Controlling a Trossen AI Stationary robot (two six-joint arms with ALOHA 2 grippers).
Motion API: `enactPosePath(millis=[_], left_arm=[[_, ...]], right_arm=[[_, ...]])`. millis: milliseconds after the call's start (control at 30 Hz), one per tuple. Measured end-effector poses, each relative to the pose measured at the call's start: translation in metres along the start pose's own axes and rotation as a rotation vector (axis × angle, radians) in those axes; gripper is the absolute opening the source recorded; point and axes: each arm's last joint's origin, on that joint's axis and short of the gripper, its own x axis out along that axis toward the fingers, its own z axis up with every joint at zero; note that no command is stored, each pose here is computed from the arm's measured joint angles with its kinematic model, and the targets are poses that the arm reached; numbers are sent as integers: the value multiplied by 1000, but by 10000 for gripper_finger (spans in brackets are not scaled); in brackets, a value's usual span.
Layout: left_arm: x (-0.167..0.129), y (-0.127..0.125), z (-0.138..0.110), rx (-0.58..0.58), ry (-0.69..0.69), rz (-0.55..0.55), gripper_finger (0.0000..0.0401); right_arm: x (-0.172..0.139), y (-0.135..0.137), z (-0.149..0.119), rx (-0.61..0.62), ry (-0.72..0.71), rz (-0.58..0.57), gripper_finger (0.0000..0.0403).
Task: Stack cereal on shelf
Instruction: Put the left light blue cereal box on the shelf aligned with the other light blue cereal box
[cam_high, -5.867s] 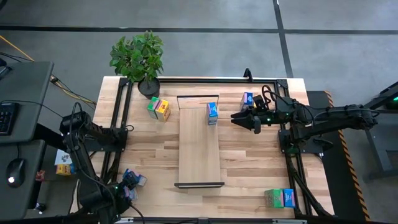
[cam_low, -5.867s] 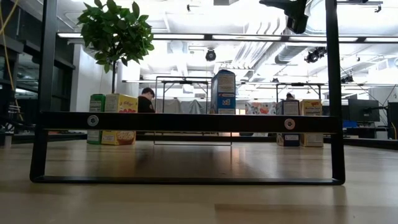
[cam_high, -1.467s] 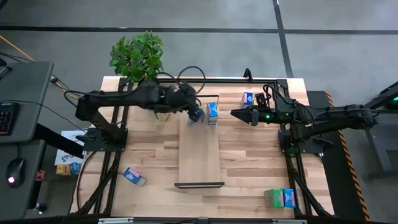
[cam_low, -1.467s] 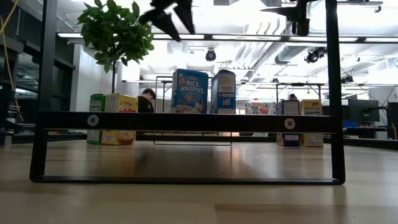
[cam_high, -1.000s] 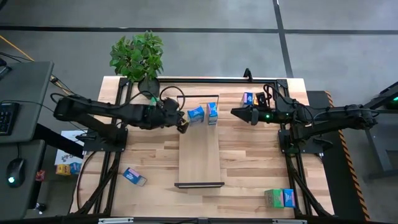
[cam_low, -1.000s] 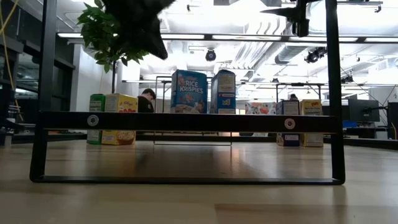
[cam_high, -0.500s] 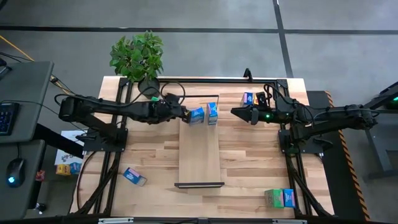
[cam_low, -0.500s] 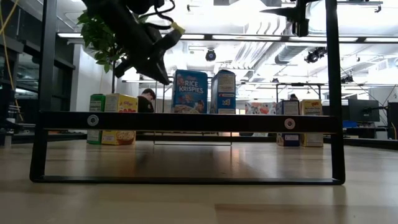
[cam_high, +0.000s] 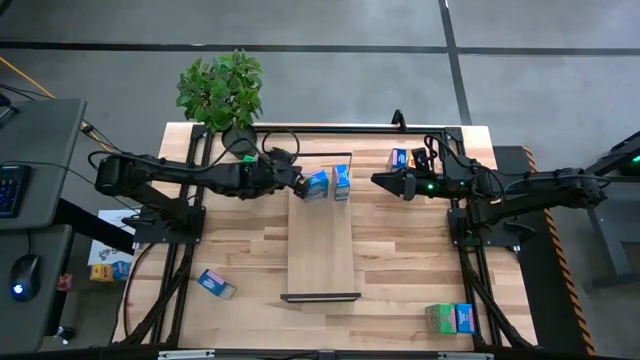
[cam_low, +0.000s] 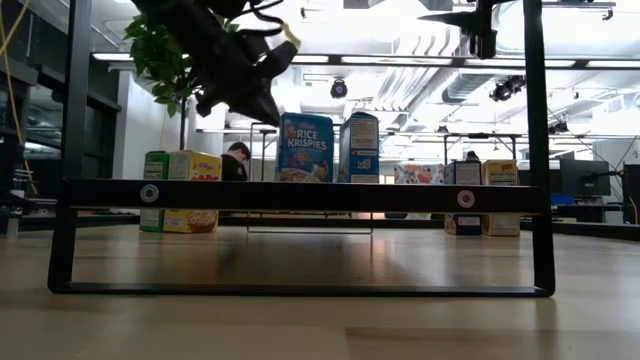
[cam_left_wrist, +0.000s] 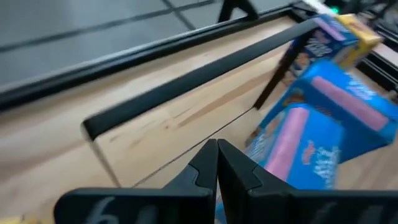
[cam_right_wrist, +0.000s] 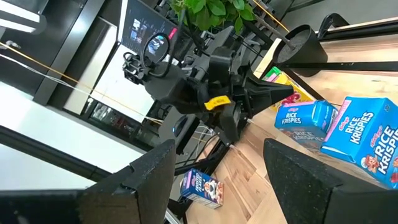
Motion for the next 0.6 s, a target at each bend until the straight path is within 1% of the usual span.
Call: enactPosePath(millis=[167,300,600], left_arm=[[1,1,1,102,21,-42,0],[2,1,0,161,50,-60,0],[1,-1,-3,178,114,-149,0]], right_arm=[[0,0,0,-1,0,0,236],[0,0,0,-1,0,1,236],[0,0,0,-1,10,8,236]])
